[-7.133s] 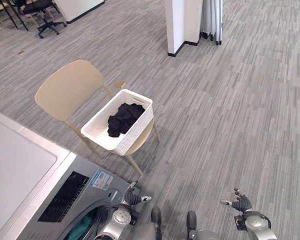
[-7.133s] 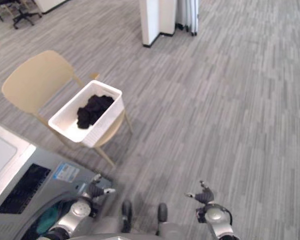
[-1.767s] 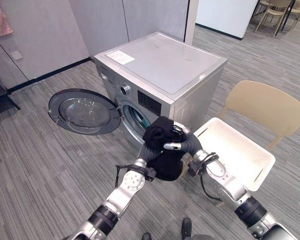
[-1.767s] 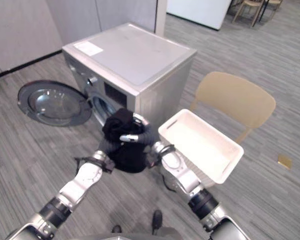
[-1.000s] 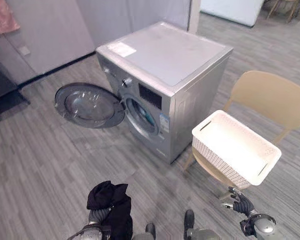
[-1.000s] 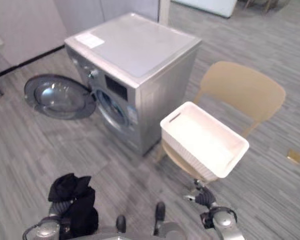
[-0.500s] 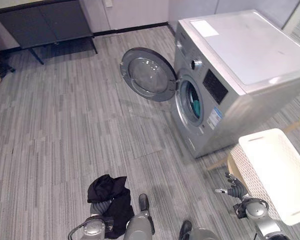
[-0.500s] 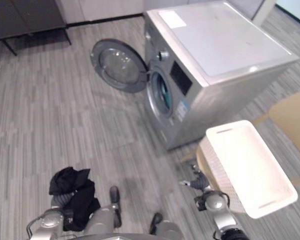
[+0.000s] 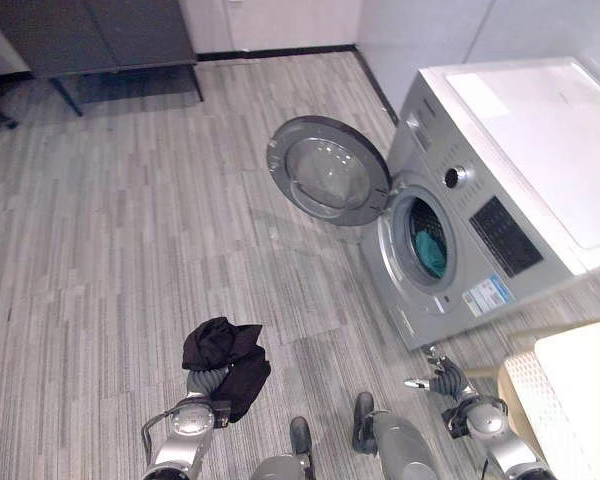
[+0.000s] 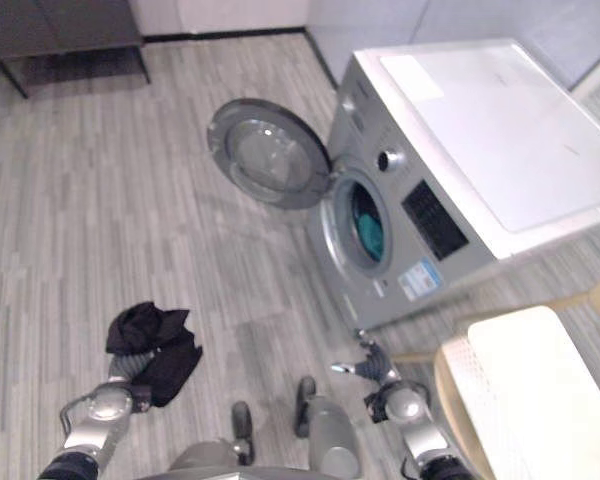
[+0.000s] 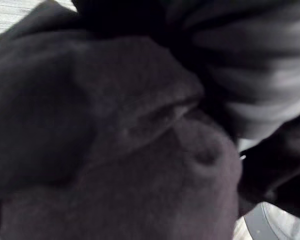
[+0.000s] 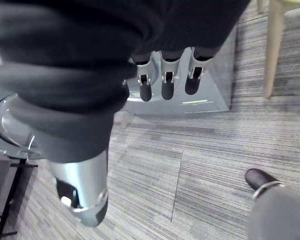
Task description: Grab the laundry basket,head to the washer,open it,put in the laundry and shut it.
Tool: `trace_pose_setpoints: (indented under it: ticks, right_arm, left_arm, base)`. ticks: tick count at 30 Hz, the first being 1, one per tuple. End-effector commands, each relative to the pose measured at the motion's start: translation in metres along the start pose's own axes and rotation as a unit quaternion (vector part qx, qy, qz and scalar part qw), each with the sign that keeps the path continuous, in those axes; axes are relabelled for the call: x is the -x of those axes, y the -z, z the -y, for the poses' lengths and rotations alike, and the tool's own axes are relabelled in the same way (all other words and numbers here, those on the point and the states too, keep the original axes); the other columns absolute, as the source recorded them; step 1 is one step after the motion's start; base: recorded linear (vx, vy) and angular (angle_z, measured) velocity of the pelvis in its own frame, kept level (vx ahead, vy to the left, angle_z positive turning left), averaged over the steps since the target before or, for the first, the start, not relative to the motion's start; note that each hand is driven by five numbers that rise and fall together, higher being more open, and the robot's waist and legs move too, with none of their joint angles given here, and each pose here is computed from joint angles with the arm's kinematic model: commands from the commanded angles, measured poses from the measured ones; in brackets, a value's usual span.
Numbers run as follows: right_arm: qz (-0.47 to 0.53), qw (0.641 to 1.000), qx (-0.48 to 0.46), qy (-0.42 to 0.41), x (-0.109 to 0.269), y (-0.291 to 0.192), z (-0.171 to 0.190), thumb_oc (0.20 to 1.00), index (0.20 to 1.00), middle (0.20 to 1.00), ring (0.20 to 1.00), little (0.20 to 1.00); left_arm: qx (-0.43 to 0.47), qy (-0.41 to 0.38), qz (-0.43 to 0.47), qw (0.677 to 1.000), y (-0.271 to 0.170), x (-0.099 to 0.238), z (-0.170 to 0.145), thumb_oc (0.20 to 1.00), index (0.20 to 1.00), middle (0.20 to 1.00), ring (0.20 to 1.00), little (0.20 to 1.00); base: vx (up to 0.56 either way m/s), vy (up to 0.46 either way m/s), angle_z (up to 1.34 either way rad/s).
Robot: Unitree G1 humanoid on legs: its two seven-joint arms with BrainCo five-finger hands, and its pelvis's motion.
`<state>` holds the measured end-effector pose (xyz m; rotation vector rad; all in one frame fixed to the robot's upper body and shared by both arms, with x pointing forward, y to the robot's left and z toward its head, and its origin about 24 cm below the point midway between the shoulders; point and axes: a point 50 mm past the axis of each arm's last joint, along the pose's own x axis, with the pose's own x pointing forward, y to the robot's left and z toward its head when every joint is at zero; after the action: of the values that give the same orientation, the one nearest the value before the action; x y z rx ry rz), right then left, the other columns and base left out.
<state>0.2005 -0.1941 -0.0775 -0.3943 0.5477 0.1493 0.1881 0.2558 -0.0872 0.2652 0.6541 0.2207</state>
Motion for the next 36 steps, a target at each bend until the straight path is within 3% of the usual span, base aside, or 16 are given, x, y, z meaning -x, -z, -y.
trace_pose_setpoints:
  ticks: [1,8,19,29,36]
  right_arm:
    - [-0.002,1.000,0.005,0.016,0.003,0.005,0.008,1.000,1.000,1.000,1.000,1.000]
    - [-0.025,0.999,0.006,0.025,0.009,0.019,0.015,1.000,1.000,1.000,1.000,1.000]
    - [-0.061,0.997,0.006,0.057,0.015,0.036,0.029,1.000,1.000,1.000,1.000,1.000]
    - [-0.077,0.995,-0.007,0.059,0.009,0.040,0.025,1.000,1.000,1.000,1.000,1.000]
    - [-0.045,0.998,0.000,0.043,-0.007,0.017,0.017,1.000,1.000,1.000,1.000,1.000]
  left_arm:
    - [-0.022,0.038,0.045,0.998,-0.010,0.006,0.008,0.200,0.200,0.200,0.200,0.200]
    - [-0.031,0.070,0.040,0.996,-0.005,0.012,0.019,0.200,0.200,0.200,0.200,0.200]
    - [-0.034,0.075,0.032,0.996,-0.002,0.011,0.025,0.200,0.200,0.200,0.200,0.200]
    - [-0.071,0.111,0.071,0.989,-0.026,0.003,0.042,0.200,0.200,0.200,0.200,0.200]
    - [-0.076,0.090,0.121,0.986,-0.055,-0.004,0.034,0.200,0.200,0.200,0.200,0.200]
  base:
    - [0.27,-0.112,0.57]
    - [0.25,-0.154,0.34]
    - [0.22,0.010,-0.54]
    - [0.32,0.212,-0.97]
    - [0.11,0.197,-1.48]
